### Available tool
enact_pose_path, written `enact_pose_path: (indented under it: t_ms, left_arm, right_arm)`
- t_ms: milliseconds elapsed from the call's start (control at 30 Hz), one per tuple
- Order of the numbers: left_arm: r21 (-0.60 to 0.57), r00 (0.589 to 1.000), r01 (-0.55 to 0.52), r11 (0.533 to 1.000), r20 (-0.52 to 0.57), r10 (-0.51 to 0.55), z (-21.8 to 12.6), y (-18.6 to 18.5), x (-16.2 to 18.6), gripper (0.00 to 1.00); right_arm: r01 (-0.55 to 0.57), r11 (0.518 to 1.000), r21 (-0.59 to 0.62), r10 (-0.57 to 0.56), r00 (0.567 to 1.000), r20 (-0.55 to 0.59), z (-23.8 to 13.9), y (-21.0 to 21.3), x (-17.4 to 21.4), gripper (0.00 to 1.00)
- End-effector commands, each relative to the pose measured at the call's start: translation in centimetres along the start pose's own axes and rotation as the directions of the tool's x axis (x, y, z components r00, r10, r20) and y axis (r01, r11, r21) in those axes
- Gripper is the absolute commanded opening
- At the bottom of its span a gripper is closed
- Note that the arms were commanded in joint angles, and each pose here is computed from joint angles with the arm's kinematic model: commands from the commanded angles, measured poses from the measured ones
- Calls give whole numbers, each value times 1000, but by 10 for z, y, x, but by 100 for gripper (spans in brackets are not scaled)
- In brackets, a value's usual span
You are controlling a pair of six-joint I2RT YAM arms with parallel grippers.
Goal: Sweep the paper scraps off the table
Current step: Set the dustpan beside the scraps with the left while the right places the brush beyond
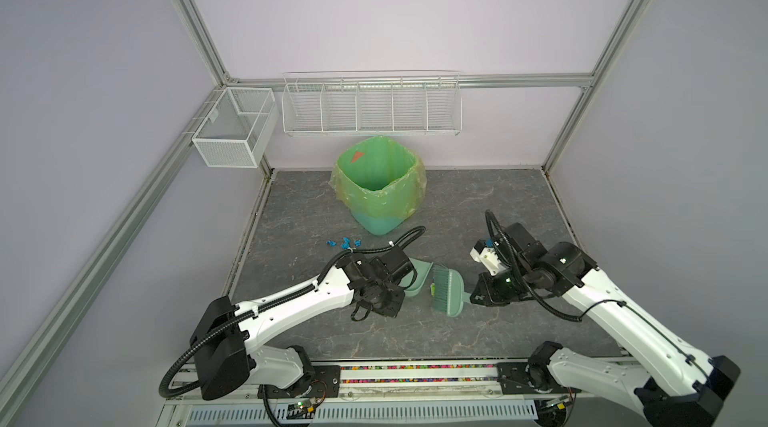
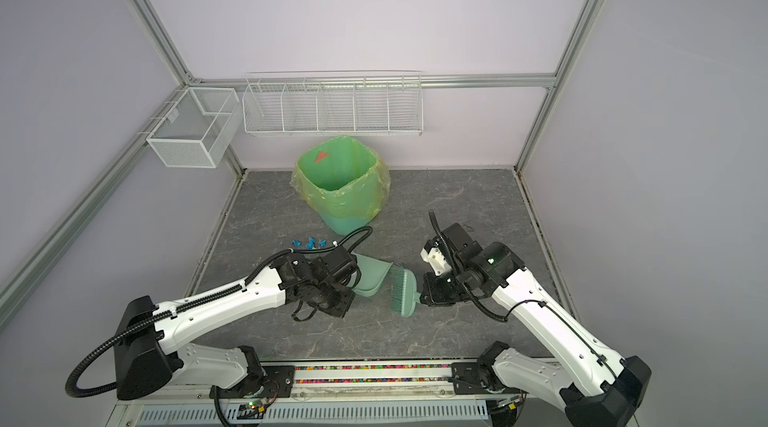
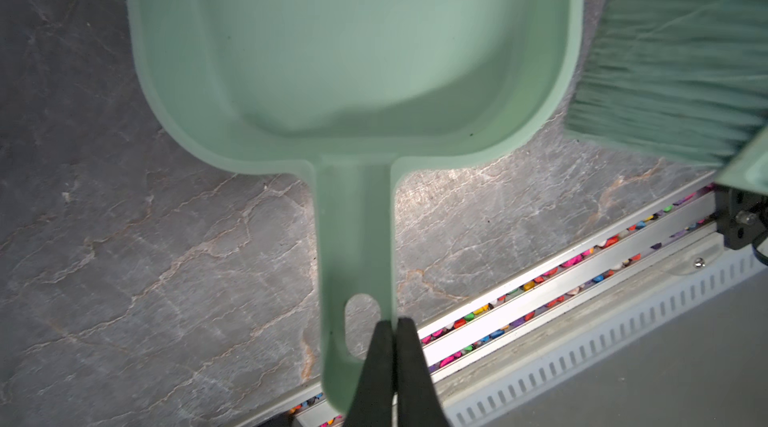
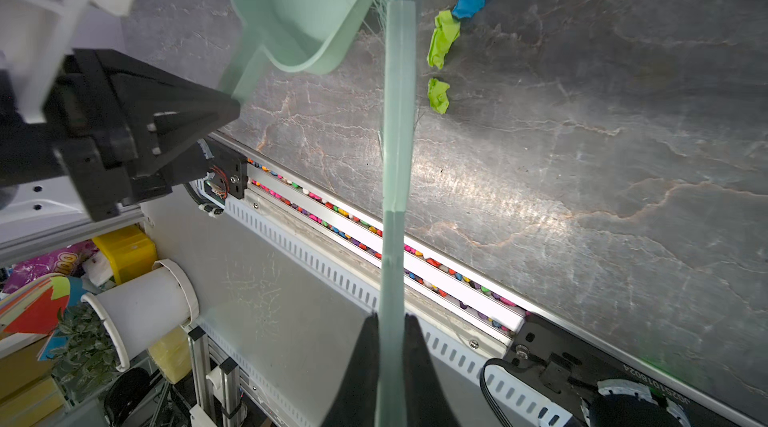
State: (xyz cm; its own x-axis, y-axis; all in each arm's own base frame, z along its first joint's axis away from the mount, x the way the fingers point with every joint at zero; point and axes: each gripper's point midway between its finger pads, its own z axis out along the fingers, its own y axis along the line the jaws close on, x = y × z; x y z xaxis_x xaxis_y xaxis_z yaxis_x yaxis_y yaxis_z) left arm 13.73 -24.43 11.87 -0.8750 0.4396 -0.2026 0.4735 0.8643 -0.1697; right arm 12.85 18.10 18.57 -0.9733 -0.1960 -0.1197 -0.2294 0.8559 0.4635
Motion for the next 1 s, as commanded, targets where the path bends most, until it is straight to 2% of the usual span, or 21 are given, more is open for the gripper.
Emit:
enact_pose_path:
  t_ms: [0,300,433,633,767,967]
  left_arm:
    - [-55,1000,-15,998,10,16,-6,7,-5,0]
    - [-45,999,-33,998,0,33,-4,6,-2,0]
    - [-39,999,-35,999,-8,34,-2,6,0,0]
    - [-45,998,-46,998,-31,45,0,8,5,0]
    - [-48,997,-56,997,-49,53,-1,8,7,0]
    - [-32,998,-46,998,-39,45,-11,8,12,0]
  right_arm:
    - [-22,1000,1,22,999,-25,15,-3,6,7]
    - [8,991,133,-4,1000,-29,23,-22,-10,7]
    - [-7,992,125,6,1000,4,28,-20,-30,7]
    - [-69,993,92,58,992,111,26,-19,-74,7]
    - [-94,993,75,81,984,158,14,-22,-102,7]
    - [-20,994,104,2,986,168,-21,-10,-117,7]
